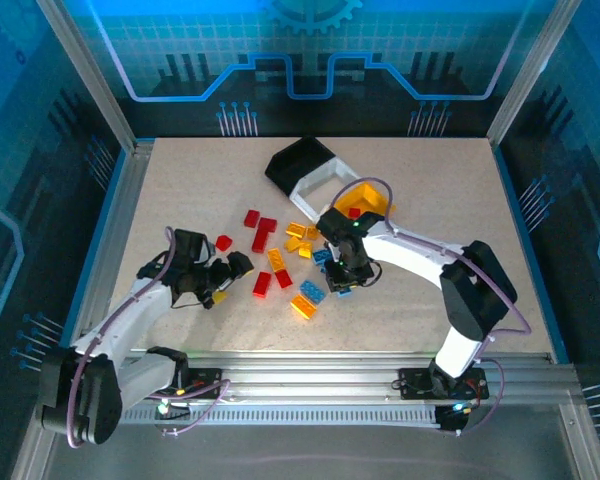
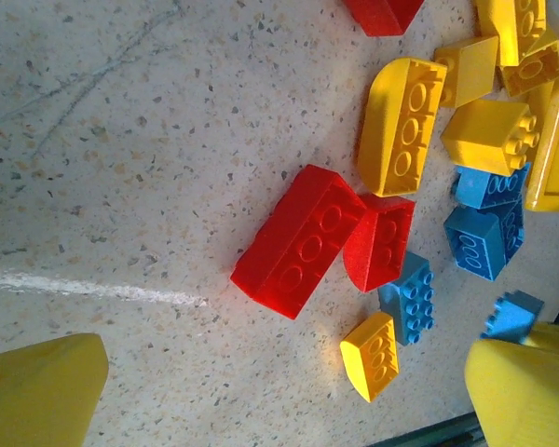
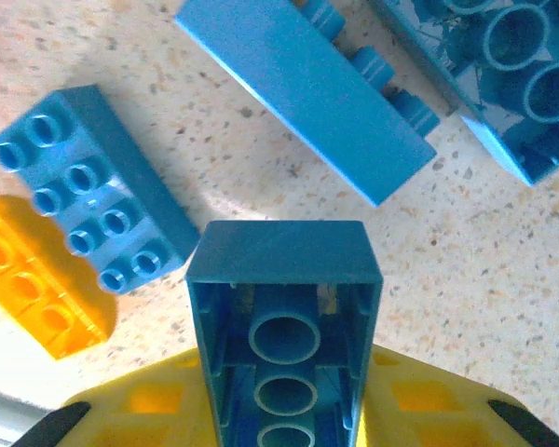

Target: Sort the legos into containers by color

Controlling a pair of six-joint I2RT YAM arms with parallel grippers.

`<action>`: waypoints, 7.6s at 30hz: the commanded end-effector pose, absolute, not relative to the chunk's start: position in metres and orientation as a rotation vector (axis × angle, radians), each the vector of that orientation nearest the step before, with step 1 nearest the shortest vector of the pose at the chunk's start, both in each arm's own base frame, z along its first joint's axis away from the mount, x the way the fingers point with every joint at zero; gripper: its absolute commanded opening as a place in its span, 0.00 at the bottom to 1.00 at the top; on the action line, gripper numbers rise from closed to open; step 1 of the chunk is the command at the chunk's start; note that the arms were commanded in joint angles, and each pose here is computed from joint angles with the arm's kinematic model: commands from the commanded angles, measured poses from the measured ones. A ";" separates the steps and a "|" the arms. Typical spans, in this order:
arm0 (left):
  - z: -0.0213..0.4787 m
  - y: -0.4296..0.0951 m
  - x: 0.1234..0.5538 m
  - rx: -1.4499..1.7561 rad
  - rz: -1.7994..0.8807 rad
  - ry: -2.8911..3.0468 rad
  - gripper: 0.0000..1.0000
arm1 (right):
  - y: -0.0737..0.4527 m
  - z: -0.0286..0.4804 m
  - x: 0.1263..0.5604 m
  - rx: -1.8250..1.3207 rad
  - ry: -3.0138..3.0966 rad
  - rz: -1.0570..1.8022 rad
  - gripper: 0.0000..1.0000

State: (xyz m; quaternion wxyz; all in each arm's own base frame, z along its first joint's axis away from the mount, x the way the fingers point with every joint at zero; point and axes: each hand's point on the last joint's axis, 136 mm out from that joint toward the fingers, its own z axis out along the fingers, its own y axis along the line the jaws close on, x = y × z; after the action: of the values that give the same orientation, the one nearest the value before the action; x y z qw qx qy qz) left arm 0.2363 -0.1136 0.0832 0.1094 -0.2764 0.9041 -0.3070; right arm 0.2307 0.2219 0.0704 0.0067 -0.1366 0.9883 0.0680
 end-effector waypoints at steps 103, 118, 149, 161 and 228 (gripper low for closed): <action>0.081 -0.096 0.224 -0.943 -0.903 2.608 0.99 | 0.202 0.159 0.381 -0.279 2.884 0.438 0.66; 0.084 -0.102 0.230 -0.932 -0.955 2.606 0.99 | 0.270 0.071 0.229 -1.031 2.940 0.165 0.63; 0.084 -0.097 0.214 -0.950 -0.921 2.612 0.99 | 0.275 0.036 0.242 -1.007 3.005 0.011 0.56; 0.082 -0.096 0.207 -0.972 -0.918 2.609 0.99 | 0.278 0.027 0.243 -1.021 3.001 0.027 0.56; 0.071 -0.095 0.208 -0.982 -0.900 2.627 0.99 | 0.271 0.021 0.252 -1.019 3.016 0.014 0.67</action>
State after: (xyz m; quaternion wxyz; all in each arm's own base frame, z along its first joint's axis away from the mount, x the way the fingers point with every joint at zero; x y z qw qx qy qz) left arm 0.2095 -0.0976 0.0739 0.1011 -0.3275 0.8870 -0.3096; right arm 0.2575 0.2693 0.0353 -0.0036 -0.3065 0.9518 0.0123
